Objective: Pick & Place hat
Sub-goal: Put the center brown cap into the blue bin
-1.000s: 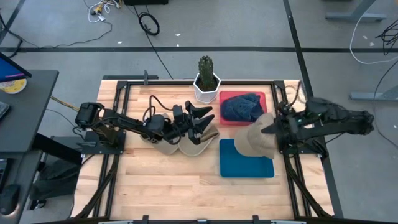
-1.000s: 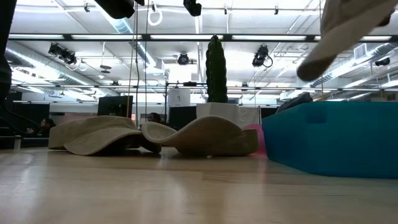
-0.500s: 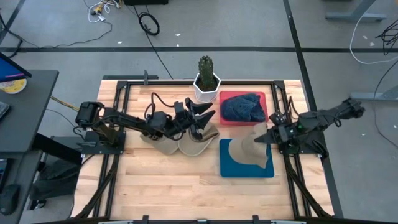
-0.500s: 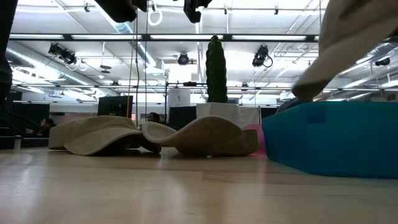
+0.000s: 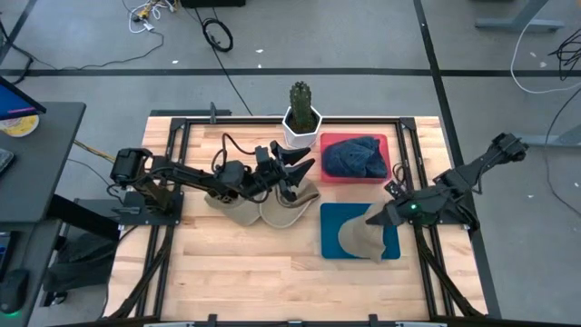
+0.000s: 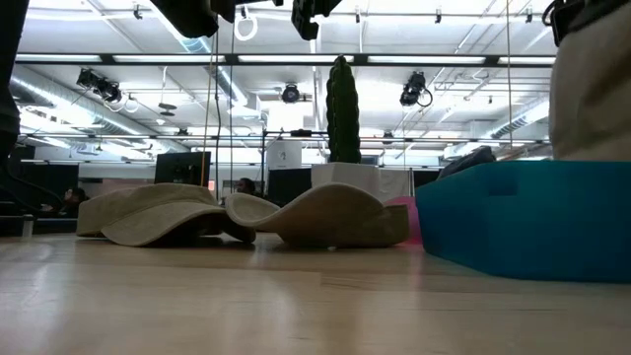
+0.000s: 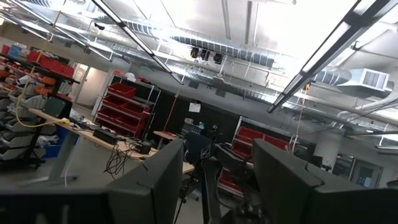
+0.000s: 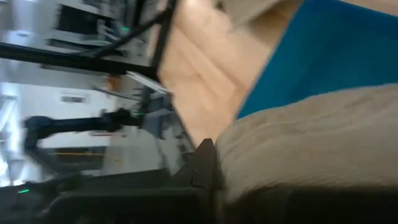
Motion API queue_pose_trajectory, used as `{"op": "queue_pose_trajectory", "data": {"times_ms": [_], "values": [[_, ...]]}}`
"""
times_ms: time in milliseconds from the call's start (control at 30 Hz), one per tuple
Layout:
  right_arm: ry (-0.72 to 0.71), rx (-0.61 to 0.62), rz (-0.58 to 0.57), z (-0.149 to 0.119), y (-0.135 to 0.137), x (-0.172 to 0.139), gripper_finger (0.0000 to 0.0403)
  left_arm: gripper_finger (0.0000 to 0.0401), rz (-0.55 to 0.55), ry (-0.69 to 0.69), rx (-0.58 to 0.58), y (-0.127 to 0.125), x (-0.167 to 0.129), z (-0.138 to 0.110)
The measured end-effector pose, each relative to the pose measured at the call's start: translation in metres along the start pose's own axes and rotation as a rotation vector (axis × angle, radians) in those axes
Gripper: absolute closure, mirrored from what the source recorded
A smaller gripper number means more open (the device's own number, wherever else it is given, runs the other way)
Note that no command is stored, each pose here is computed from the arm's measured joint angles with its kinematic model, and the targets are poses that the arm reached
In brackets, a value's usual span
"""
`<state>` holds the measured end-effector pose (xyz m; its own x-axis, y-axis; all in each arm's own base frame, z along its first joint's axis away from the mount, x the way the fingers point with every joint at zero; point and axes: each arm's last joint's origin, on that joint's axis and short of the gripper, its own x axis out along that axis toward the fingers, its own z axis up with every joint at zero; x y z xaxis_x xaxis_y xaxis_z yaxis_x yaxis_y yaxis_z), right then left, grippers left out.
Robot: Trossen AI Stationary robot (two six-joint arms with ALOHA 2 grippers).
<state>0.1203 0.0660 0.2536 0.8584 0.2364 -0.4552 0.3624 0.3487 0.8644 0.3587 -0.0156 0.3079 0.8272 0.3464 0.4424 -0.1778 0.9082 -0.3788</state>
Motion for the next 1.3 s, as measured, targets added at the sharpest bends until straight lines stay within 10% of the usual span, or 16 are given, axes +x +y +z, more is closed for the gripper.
{"op": "queue_pose_trajectory", "data": {"times_ms": [867, 1300], "values": [[0.130, -0.063, -0.392, -0.016, -0.028, 0.034, 0.0387, 0.0204, -0.031, 0.012, -0.019, -0.007, -0.003, -0.002], [0.183, -0.055, -0.378, -0.016, -0.027, 0.031, 0.0387, 0.0204, -0.038, 0.015, -0.022, -0.010, -0.004, -0.002]]}}
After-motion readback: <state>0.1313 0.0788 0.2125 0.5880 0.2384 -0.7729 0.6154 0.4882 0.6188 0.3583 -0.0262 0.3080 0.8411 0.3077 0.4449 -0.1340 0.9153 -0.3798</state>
